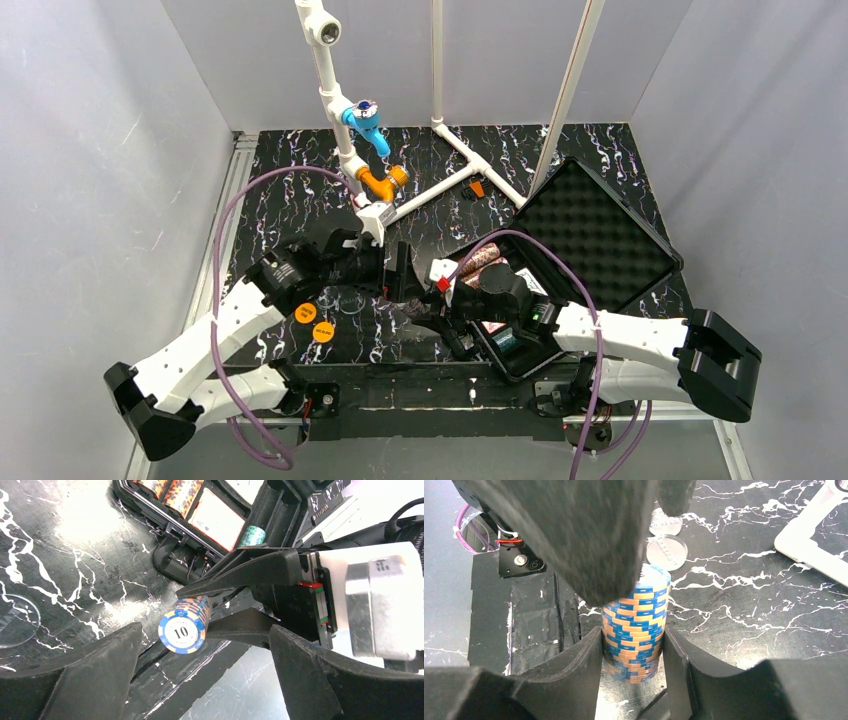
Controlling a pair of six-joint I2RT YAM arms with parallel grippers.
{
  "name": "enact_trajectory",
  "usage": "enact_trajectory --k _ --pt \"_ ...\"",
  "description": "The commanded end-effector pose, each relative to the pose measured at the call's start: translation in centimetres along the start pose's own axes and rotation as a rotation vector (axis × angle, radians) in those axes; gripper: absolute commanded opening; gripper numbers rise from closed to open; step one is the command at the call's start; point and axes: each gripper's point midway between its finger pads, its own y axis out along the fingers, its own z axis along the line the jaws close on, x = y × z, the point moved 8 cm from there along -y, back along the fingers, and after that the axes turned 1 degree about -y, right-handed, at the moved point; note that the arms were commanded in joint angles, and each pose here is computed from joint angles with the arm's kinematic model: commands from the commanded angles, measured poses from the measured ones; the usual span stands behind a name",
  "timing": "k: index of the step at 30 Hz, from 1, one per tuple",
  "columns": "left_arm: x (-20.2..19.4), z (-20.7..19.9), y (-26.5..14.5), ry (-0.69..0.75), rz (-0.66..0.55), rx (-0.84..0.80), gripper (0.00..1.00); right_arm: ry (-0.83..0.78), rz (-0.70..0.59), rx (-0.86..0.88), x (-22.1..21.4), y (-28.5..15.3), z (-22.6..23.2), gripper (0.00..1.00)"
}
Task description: Pack up texas hold em set
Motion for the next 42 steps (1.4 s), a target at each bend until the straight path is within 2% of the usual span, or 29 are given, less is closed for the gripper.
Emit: enact_trajectory --k 1,11,20,26,31,42 --pt "-0.4 0.3 -1.4 0.034 -0.044 0.026 0.98 -0.028 -0.152 -0.015 3.4 -0.3 0.0 0.03" --pt "-1.9 3.0 -3.9 0.132 -0.102 0.195 0.98 0.075 -0.119 -0.091 3.1 -1.1 0.0 0.01" --pt "-3.2 5.9 -5.1 0.191 -0.225 0.348 0.98 0.174 -0.106 -0.216 3.1 -2.4 -0.4 0.01" --pt "-3.4 7.1 -4.8 0.213 -0.291 0.395 0.98 0.282 -0.073 -0.375 3.5 -3.1 -1.4 0.01" --pt "-3.1 7.5 -4.9 0.242 -0.289 0.443 0.98 0.348 -0.015 -0.518 3.1 -4.0 -2.2 0.01" --pt "-3.1 7.7 -4.6 0.259 -0.265 0.455 0.98 0.460 -0.001 -0.825 2.5 -8.1 -3.3 0.01"
